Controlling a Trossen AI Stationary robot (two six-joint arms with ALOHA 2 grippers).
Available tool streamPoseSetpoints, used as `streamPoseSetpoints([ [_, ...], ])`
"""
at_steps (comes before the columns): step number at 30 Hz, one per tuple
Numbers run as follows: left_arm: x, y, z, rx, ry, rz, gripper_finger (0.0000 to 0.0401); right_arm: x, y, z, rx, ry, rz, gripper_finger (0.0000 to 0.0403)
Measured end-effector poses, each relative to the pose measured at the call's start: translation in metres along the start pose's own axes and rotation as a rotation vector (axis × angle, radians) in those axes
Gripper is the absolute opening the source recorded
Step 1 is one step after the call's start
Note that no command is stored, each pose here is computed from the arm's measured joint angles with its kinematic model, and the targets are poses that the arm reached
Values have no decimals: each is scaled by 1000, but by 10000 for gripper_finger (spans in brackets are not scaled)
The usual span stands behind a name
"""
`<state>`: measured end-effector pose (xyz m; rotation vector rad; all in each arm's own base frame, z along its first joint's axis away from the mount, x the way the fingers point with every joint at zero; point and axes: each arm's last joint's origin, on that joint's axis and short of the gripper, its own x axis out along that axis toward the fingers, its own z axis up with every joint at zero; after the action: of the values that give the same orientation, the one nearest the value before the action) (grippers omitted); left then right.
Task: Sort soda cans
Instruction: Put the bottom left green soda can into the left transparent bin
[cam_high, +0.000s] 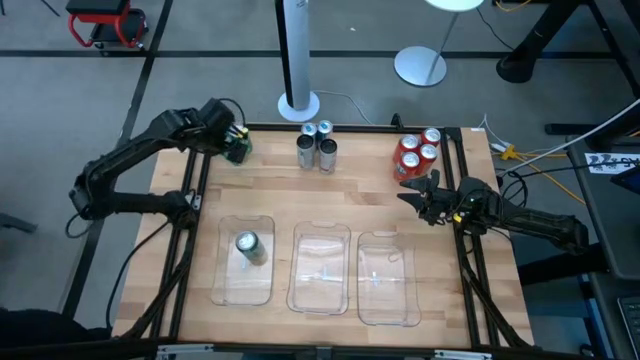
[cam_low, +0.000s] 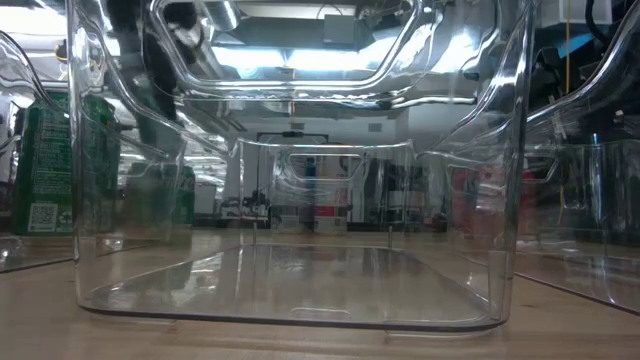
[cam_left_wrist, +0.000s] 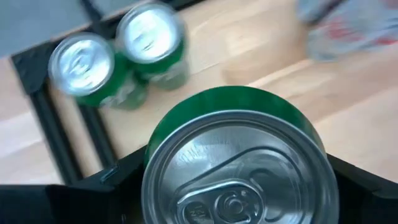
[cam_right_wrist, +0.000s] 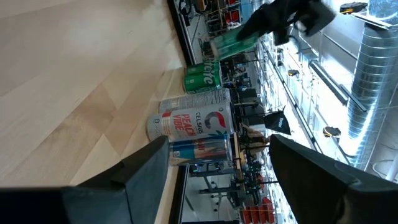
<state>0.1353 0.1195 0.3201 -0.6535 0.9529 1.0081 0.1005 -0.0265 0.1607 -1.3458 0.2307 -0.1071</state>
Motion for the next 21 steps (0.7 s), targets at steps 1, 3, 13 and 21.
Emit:
streamPoseSetpoints([
  [1, -6, -5, 1, 9, -14, -20, 298, 0, 0, 0, 0, 0, 0, 278],
  [3, -18, -14, 0, 38, -34, -60, 298, 0, 0, 0, 0, 0, 0, 278],
  [13, -63, -60, -21, 147, -53, -313, 298, 0, 0, 0, 0, 1, 0, 278],
  [21, -82, -89, -56, 181, 32, -477, 298, 0, 0, 0, -1, 0, -5, 278],
])
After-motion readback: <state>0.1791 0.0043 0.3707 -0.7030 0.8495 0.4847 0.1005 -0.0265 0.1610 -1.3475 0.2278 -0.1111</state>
